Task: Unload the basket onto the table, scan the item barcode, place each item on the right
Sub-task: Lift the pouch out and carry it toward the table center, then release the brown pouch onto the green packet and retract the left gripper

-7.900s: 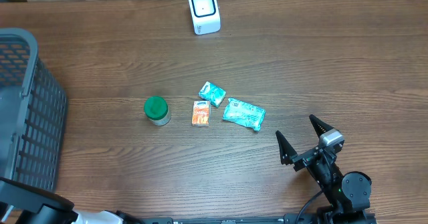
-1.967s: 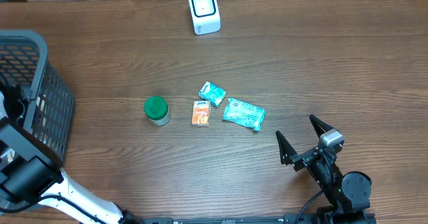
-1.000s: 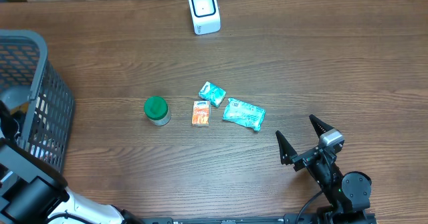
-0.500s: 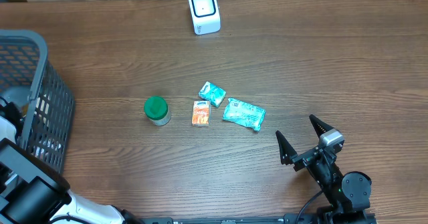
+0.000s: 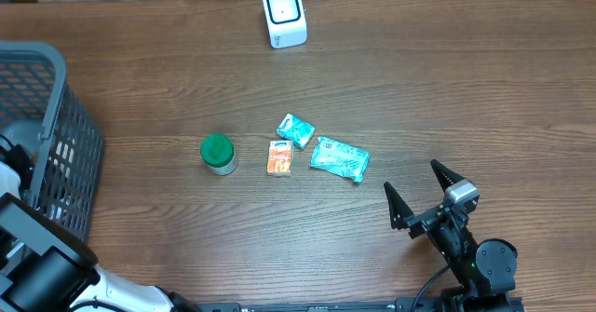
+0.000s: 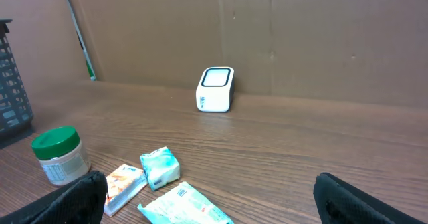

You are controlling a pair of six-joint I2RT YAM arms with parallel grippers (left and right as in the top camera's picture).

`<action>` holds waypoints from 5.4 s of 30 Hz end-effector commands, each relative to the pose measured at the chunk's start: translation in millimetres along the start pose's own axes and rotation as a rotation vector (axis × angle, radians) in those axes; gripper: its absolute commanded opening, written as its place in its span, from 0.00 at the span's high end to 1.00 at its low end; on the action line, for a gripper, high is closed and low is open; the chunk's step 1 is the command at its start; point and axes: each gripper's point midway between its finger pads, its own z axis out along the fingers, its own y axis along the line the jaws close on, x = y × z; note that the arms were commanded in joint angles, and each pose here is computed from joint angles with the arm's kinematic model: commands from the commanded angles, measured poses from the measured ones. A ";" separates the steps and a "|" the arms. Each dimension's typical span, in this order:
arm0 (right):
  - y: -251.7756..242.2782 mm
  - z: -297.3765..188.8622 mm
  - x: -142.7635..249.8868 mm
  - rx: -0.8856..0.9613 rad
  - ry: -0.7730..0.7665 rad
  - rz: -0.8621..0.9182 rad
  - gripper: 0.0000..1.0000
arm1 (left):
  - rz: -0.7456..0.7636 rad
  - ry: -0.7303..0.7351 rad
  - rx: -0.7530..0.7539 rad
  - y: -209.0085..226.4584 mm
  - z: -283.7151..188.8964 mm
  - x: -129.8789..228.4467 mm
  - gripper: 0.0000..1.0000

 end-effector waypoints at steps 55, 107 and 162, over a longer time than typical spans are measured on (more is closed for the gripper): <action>1.6 0.1 1.5 -0.009 -0.005 0.005 0.00 | 0.704 0.029 0.343 -456.7 -225.3 261.5 0.96; 1.6 0.1 1.4 -0.009 -0.005 0.005 0.00 | 0.698 -0.278 0.714 -324.0 -446.4 227.4 0.00; 1.6 0.1 1.5 -0.009 -0.005 0.005 0.00 | 0.269 -0.365 0.262 -143.2 -366.3 75.6 0.00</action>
